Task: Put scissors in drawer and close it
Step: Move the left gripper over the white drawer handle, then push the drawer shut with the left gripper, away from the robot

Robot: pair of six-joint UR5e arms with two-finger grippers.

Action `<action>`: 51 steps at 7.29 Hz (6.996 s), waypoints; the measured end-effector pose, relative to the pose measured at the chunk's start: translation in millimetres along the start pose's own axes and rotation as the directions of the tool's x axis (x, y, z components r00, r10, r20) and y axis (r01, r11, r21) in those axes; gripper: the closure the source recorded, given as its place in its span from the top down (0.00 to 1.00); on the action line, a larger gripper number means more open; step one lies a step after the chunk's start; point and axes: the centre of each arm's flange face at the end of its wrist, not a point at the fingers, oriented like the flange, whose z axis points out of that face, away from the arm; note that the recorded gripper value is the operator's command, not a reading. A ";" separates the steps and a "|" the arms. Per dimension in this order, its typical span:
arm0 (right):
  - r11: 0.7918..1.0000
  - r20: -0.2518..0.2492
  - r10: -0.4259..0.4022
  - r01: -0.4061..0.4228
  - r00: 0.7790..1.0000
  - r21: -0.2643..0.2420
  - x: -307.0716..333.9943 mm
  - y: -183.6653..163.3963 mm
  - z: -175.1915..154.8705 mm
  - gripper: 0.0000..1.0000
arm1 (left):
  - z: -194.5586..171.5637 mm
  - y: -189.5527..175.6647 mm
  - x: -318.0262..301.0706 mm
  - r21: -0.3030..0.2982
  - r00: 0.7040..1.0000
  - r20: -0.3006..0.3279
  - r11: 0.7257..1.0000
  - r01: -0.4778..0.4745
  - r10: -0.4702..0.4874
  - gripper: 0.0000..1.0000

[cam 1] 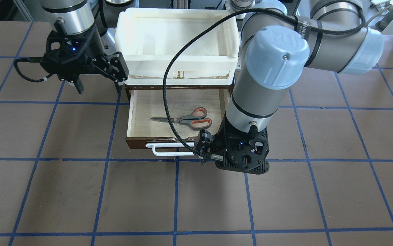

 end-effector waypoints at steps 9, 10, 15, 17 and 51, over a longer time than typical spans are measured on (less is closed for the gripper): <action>0.996 -0.007 -0.046 0.045 0.999 -0.077 14.1 16.4 -12.5 1.00 | 163.7 -1.4 38.0 -0.265 0.998 0.064 0.964 0.036 -0.020 1.00; 0.996 -0.008 -0.045 0.044 0.999 -0.077 14.1 16.7 -12.2 1.00 | 164.3 2.3 40.5 -0.287 0.998 0.060 0.957 0.040 -0.024 1.00; 0.996 0.000 -0.042 0.042 0.999 -0.076 14.2 16.2 -9.8 1.00 | 155.2 25.0 43.9 -0.412 0.998 0.039 0.910 0.056 -0.044 1.00; 0.996 -0.009 -0.043 0.042 0.999 -0.075 14.8 16.3 -10.7 1.00 | 151.1 26.6 45.1 -0.415 0.998 0.034 0.908 0.056 -0.046 1.00; 0.999 -0.049 -0.014 0.012 0.999 -0.048 28.6 -23.2 -20.3 1.00 | 120.0 154.4 19.5 -0.753 0.974 0.160 0.618 0.227 -0.162 1.00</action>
